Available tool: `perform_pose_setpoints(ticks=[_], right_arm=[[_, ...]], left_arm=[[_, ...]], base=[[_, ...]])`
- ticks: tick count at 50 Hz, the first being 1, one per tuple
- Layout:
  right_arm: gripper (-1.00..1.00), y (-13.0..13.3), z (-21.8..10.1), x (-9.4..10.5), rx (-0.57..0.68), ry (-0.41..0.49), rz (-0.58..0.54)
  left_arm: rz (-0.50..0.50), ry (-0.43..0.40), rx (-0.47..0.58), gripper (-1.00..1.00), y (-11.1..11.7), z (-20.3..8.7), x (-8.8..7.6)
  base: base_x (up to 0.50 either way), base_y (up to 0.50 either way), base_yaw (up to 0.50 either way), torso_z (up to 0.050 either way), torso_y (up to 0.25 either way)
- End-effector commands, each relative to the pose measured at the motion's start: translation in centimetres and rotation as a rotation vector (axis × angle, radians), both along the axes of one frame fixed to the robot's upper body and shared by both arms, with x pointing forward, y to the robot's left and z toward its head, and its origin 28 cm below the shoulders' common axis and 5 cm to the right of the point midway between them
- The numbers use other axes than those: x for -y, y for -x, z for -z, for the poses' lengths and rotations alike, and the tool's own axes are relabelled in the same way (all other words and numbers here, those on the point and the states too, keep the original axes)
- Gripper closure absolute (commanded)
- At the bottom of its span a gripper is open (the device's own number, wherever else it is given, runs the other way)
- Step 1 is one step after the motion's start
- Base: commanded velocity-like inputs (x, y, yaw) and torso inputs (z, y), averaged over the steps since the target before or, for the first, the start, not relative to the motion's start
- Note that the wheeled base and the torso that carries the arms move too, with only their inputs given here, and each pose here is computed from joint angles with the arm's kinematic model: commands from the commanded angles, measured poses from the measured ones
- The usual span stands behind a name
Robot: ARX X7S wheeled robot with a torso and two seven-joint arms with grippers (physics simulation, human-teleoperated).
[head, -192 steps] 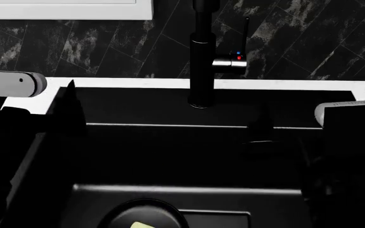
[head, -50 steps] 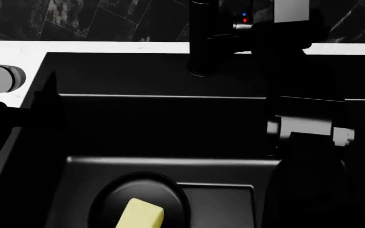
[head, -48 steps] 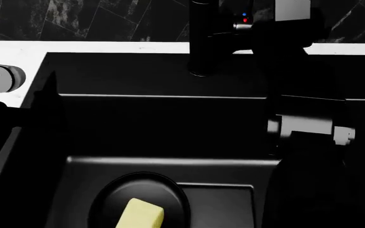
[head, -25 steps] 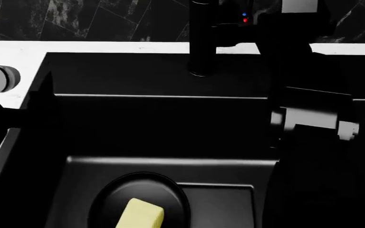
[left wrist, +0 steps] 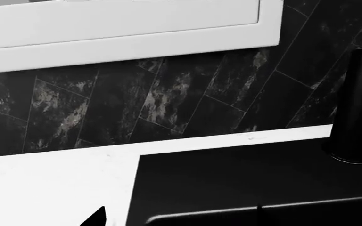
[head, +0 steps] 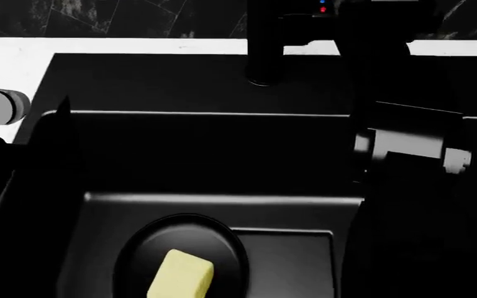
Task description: Pick the pan and sponge and place them into the sink. Then turn on the water.
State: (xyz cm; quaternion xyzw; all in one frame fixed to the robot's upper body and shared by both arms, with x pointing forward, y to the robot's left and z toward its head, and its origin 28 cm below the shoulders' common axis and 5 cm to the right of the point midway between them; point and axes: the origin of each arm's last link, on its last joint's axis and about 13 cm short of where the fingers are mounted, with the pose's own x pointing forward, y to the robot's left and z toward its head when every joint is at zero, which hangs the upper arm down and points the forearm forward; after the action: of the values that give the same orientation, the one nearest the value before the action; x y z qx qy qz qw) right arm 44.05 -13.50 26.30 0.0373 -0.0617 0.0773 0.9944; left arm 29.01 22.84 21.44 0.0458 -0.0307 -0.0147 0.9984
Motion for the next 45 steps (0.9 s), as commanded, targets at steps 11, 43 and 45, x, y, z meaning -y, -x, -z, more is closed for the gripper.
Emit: perform_pose_setpoints(ticks=[11,43,45], right_arm=[[-1.00,0.0,-1.1,-0.2,0.022,0.021,-0.007],[-1.00,-0.1,-1.6,-0.1,0.046,0.033,0.000],[-1.00,-0.1,-1.7,-0.1,0.047,0.033,-0.002]], left_arm=[[-0.012,0.007,0.040,-1.00,0.2,-1.6,-0.1],[-0.018,0.000,0.112,-1.00,1.8,-4.6,-0.9],[-0.018,-0.004,0.111,-1.00,1.8,-4.5,-0.9]], base=[[0.00,0.00,0.00,0.011,-0.144],[0.00,0.00,0.00,0.001,-0.002],[0.00,0.00,0.00,0.000,0.000]])
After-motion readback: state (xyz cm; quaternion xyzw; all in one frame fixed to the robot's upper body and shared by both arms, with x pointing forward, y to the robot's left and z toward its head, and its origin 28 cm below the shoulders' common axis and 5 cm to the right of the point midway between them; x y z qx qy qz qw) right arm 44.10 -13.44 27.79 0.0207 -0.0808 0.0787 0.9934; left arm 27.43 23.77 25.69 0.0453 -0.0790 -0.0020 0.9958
